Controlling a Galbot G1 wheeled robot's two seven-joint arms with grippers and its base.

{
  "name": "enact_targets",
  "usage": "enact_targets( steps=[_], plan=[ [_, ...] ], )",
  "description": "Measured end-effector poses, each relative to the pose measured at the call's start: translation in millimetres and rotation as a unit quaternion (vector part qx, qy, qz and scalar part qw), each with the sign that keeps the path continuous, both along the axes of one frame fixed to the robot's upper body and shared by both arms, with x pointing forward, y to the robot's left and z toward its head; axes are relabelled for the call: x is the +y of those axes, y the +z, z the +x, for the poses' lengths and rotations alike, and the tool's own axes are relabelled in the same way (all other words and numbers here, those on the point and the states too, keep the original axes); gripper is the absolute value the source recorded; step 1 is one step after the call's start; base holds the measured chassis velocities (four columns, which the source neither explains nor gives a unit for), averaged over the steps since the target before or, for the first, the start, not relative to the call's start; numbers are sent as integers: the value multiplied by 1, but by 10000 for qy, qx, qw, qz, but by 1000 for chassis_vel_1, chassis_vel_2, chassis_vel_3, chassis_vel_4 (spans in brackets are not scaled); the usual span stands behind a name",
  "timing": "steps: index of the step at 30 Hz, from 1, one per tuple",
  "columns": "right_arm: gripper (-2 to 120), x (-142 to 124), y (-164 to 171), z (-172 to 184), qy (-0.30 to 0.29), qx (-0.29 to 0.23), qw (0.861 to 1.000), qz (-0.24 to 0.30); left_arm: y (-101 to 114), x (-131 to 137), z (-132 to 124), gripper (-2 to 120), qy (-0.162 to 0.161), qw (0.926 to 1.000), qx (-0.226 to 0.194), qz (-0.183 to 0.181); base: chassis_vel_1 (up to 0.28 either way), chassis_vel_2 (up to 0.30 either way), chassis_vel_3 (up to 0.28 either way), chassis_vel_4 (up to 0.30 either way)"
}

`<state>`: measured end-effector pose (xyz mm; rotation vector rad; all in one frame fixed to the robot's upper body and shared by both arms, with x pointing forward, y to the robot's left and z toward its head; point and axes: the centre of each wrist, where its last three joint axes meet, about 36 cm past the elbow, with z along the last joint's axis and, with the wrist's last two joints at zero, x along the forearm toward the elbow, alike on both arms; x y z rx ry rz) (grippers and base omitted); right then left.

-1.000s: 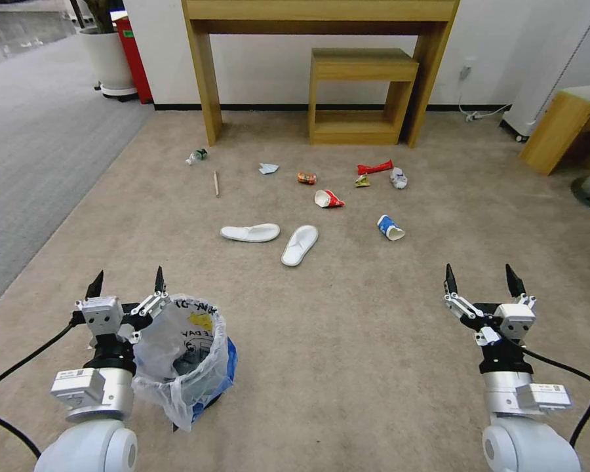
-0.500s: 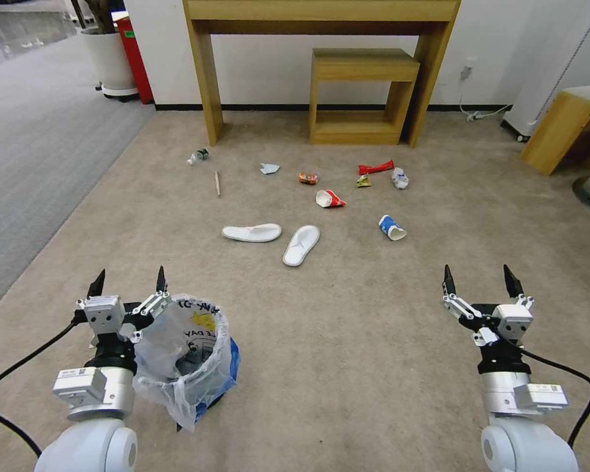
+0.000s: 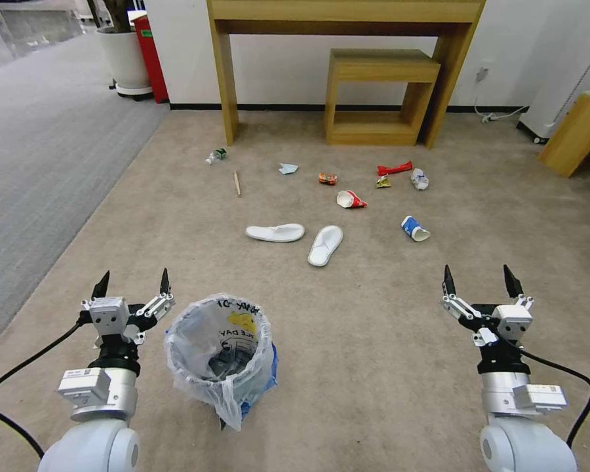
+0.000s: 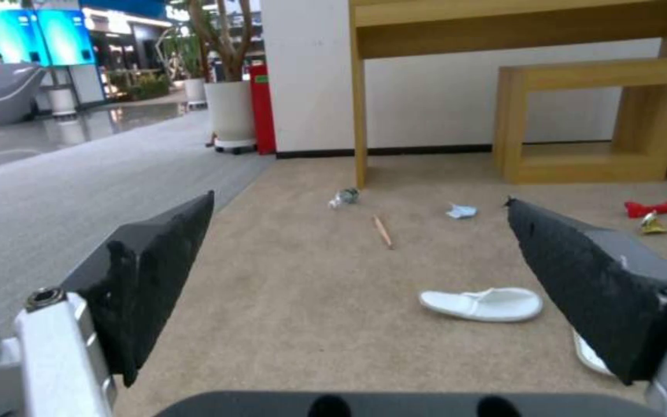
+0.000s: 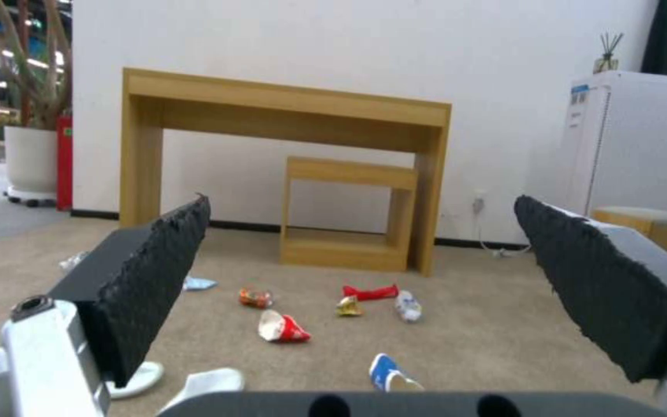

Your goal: Pick up the trash bin and place the garbage on the floor into it.

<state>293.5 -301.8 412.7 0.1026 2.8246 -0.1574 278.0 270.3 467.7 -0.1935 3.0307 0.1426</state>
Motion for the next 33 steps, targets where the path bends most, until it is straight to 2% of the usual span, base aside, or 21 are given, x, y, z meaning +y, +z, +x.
enact_targets(
  steps=[6, 8, 9, 11, 12, 13, 14, 15, 16, 18, 19, 21, 22, 23, 24, 29, 33],
  plan=[
    [100, 0, 0, 1, 3, -28, 10000, 2, -5, 0, -1, 100, -104, 9995, 298, 8, -30, -22, 9, 19],
    [100, 0, 0, 1, 6, -29, 10000, -9, -6, -5, -1, 100, -263, 9980, 560, -143, 0, 0, 0, 0],
    [100, 0, 0, 1, 6, -29, 10000, -9, -6, -5, -1, 100, -263, 9980, 560, -143, 0, 0, 0, 0],
    [100, -1, -1, 1, -5, -14, 10000, -32, -3, -13, -2, 100, -383, 9945, 890, -409, 0, 0, 0, 0],
    [100, -1, -1, 2, -9, -3, 10000, -57, -1, -21, -2, 100, -513, 9873, 1291, -767, 0, 0, 0, 0],
    [100, -1, -1, 2, -9, -3, 10000, -57, -1, -21, -2, 100, -513, 9873, 1291, -767, 0, 0, 0, 0],
    [100, -1, -1, 2, -5, -1, 10000, -68, 0, -24, -1, 100, -567, 9797, 1657, -979, 0, 0, 0, 0],
    [100, -1, -1, 2, -3, 0, 10000, -71, 0, -25, 0, 100, -587, 9758, 1835, -1037, 0, 0, 0, 0],
    [100, -1, -1, 2, -3, 0, 10000, -71, 0, -25, 0, 100, -587, 9758, 1835, -1037, 0, 0, 0, 0],
    [100, -1, -1, 1, 7, -7, 10000, -78, -8, -21, 9, 100, -447, 9595, 2572, -1063, 0, 0, 0, 0],
    [100, -1, -1, 1, 7, -7, 10000, -78, -8, -21, 9, 100, -447, 9595, 2572, -1063, 0, 0, 0, 0],
    [100, -1, -1, 2, 12, -25, 10000, -88, -18, -16, 17, 100, -309, 9453, 3005, -1231, 0, 0, 0, 0],
    [100, -1, -1, 2, 12, -25, 10000, -88, -18, -16, 17, 100, -309, 9453, 3005, -1231, 0, 0, 0, 0],
    [100, -1, -2, 2, 12, -30, 10000, -93, -24, -13, 21, 100, -234, 9363, 3232, -1352, 0, 0, 0, 0],
    [100, -2, -2, 2, 12, -31, 9999, -94, -30, -11, 24, 100, -165, 9311, 3367, -1396, 0, 0, 0, 0],
    [100, -2, -3, 1, 16, -31, 9999, -97, -44, -2, 36, 100, 134, 9200, 3656, -1405, 0, 0, 0, 0],
    [100, -2, -3, 1, 26, -26, 9999, -105, -49, 7, 41, 100, 303, 9179, 3716, -1357, 0, 0, 0, 0]
  ],
)
